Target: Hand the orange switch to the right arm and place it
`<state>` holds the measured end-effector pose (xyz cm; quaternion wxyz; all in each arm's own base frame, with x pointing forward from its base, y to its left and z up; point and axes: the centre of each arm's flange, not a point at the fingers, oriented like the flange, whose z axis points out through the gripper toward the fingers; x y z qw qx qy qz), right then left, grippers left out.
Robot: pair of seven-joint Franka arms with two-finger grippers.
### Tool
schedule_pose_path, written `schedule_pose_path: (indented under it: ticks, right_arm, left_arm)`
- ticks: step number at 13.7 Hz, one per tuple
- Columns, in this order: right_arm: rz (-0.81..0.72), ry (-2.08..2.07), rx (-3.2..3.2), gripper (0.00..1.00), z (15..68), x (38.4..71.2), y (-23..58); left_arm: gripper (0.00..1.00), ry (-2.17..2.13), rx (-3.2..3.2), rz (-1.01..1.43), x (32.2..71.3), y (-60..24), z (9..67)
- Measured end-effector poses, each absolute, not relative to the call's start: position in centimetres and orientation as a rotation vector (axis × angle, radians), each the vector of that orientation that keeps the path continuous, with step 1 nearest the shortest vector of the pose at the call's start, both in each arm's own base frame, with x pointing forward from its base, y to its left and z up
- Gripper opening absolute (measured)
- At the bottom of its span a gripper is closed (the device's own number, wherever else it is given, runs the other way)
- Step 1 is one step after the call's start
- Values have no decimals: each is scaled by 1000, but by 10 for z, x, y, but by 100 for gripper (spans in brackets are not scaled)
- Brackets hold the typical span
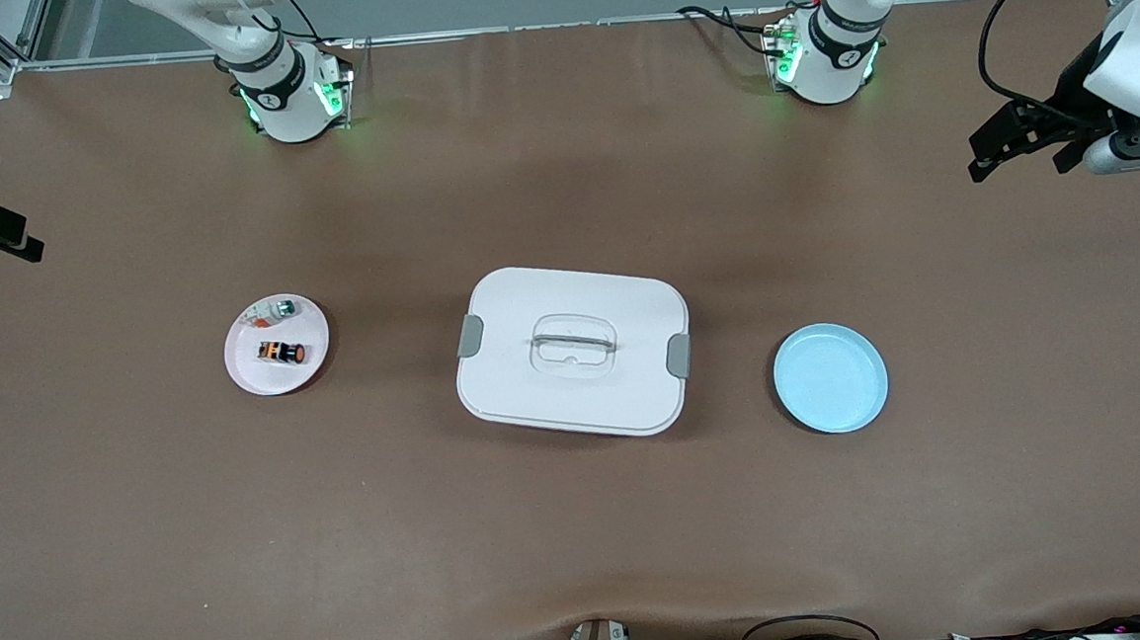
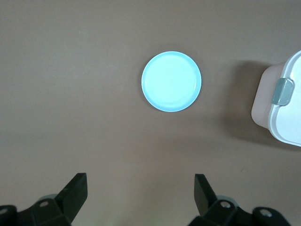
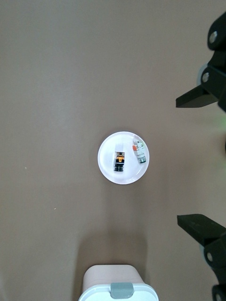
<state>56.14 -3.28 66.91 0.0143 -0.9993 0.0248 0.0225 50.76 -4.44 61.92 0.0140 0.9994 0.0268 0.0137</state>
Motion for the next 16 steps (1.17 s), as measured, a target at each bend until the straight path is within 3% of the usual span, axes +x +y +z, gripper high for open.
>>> schedule_pose_path:
  ticks: [16]
  right_arm:
    - [64,69,-3111,100,668,549,-28]
  left_arm:
    - [100,83,3112,45,508,-44,620]
